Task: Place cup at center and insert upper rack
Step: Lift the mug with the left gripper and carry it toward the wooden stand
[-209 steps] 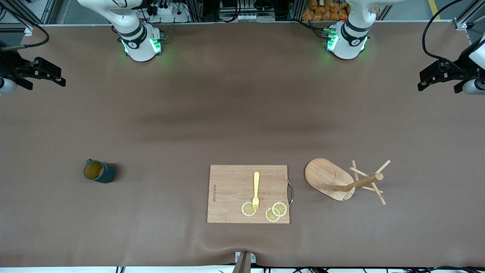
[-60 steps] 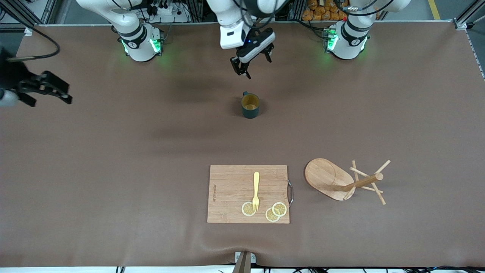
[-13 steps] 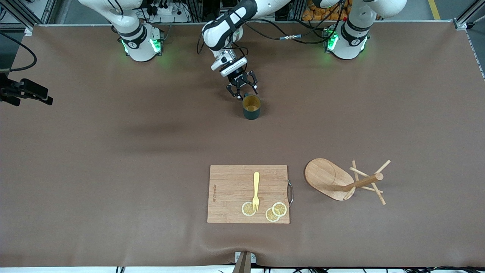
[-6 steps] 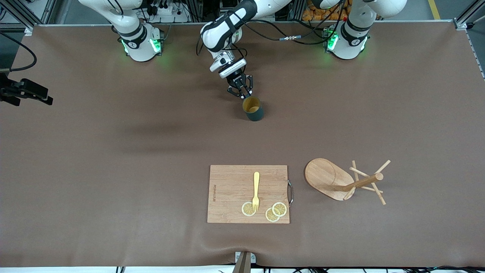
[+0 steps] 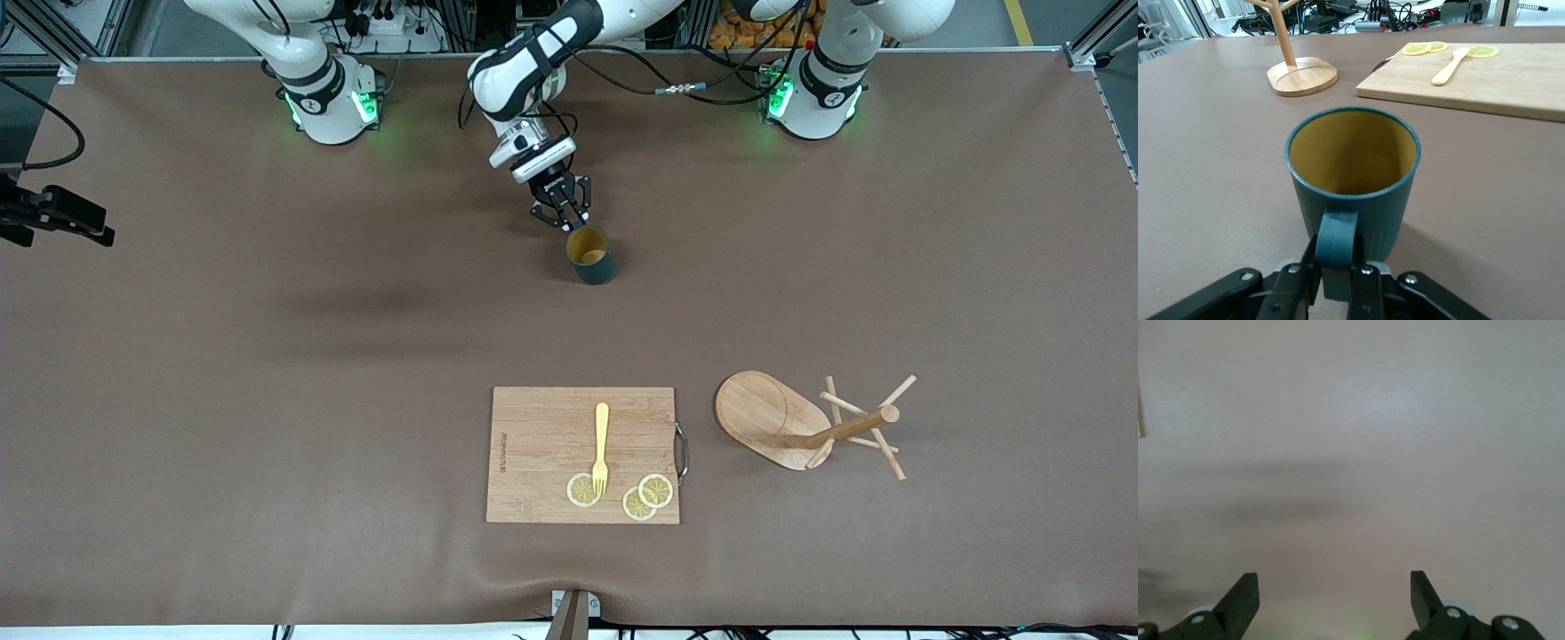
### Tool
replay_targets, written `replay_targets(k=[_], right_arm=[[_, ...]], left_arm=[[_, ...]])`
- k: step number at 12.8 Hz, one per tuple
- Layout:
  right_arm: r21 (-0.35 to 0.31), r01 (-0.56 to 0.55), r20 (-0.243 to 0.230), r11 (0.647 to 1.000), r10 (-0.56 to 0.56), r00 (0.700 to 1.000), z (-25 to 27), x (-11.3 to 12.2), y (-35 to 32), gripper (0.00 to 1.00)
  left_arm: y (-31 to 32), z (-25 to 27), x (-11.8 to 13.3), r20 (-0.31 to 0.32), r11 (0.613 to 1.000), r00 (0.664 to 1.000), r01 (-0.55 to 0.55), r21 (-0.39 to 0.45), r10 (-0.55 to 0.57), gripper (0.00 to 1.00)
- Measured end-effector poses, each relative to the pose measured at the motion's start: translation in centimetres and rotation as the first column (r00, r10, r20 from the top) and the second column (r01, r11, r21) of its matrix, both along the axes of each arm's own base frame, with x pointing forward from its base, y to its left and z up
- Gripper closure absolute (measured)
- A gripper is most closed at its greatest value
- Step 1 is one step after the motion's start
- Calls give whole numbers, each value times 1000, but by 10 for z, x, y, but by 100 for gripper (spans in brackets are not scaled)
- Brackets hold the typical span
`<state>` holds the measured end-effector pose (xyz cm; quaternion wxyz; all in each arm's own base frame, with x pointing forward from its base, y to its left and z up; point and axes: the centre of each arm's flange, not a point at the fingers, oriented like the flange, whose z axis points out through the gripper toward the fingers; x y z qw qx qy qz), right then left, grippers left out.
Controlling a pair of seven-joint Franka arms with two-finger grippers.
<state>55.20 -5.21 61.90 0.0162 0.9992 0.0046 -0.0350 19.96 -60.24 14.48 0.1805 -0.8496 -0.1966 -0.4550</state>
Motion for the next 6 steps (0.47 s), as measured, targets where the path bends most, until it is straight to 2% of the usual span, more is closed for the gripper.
replay_targets(k=[3, 6], right_arm=[[0, -1, 0, 1000, 1, 1000, 0, 0, 1, 0], [22, -1, -4, 1000, 1, 1000, 0, 0, 4, 0]], left_arm=[[-17, 24, 17, 9, 997, 999, -34, -65, 35, 79], [-23, 42, 37, -9, 989, 995, -97, -115, 96, 79]])
